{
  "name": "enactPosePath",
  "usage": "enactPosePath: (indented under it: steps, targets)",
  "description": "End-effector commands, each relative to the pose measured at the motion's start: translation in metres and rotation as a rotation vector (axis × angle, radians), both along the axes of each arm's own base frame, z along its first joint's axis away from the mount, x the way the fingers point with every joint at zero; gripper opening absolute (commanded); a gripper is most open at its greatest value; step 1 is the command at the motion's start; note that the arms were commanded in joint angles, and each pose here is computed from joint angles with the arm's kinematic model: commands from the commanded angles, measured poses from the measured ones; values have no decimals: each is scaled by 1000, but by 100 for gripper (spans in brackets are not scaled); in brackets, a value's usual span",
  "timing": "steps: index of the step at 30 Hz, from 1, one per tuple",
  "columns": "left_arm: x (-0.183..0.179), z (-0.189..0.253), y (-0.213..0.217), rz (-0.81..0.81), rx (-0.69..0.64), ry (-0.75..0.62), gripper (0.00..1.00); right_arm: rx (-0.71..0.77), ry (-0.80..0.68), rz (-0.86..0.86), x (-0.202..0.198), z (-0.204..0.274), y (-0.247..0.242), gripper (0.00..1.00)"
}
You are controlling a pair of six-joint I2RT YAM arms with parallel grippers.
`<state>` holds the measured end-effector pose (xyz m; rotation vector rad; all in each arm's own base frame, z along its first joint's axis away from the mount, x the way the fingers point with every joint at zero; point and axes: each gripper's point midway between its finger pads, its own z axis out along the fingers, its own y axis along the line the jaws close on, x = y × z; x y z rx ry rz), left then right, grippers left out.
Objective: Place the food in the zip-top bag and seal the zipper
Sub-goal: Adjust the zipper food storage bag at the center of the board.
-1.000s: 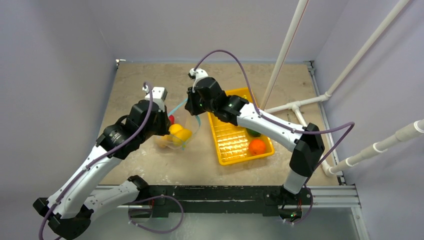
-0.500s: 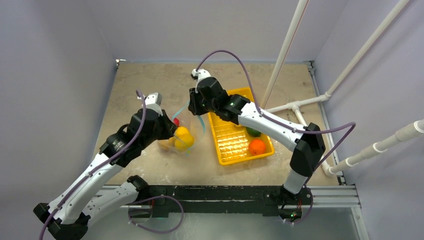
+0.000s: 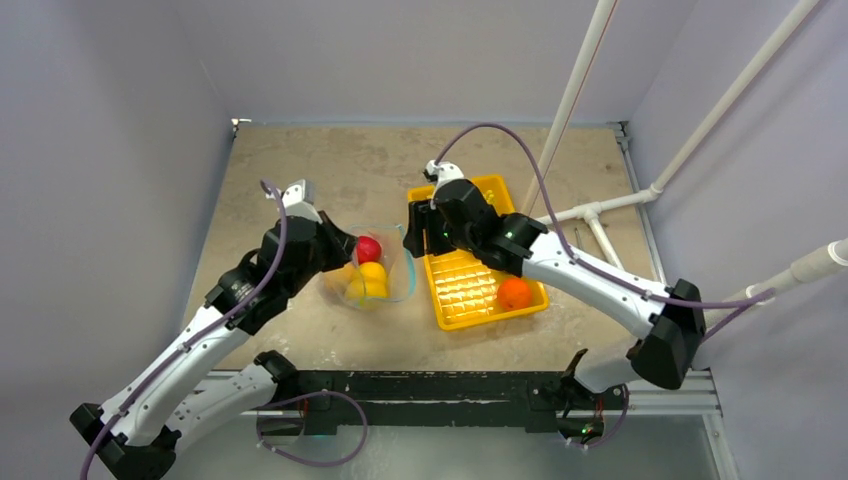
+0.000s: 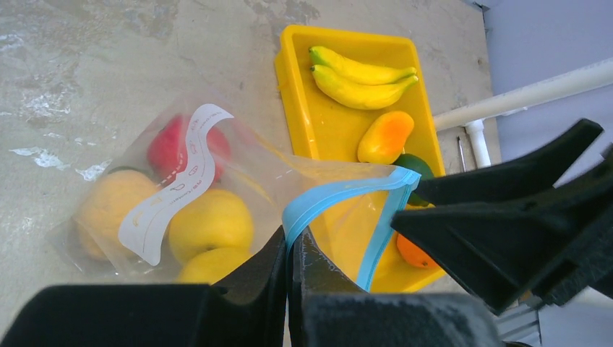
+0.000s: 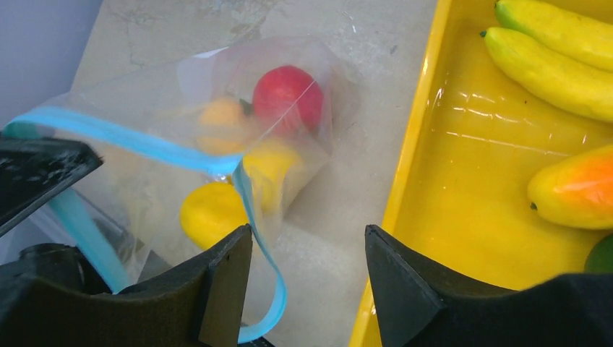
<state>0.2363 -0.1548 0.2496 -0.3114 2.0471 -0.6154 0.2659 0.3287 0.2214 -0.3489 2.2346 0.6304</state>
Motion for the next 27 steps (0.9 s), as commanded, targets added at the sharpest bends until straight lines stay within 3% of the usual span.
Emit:
enactPosePath:
  steps: [1, 6, 19, 27]
  targets:
    - [15, 14, -9, 19, -55, -52, 0, 98, 10, -25, -17, 23, -13, 62]
    - [21, 16, -15, 7, -52, -57, 0, 184, 14, 75, -45, 36, -17, 63]
    - [38, 34, -18, 37, -54, -112, 0, 402, 189, 301, -119, 30, 7, 64]
    - [37, 35, -18, 31, -53, -114, 0, 401, 142, 316, -113, 39, 35, 69]
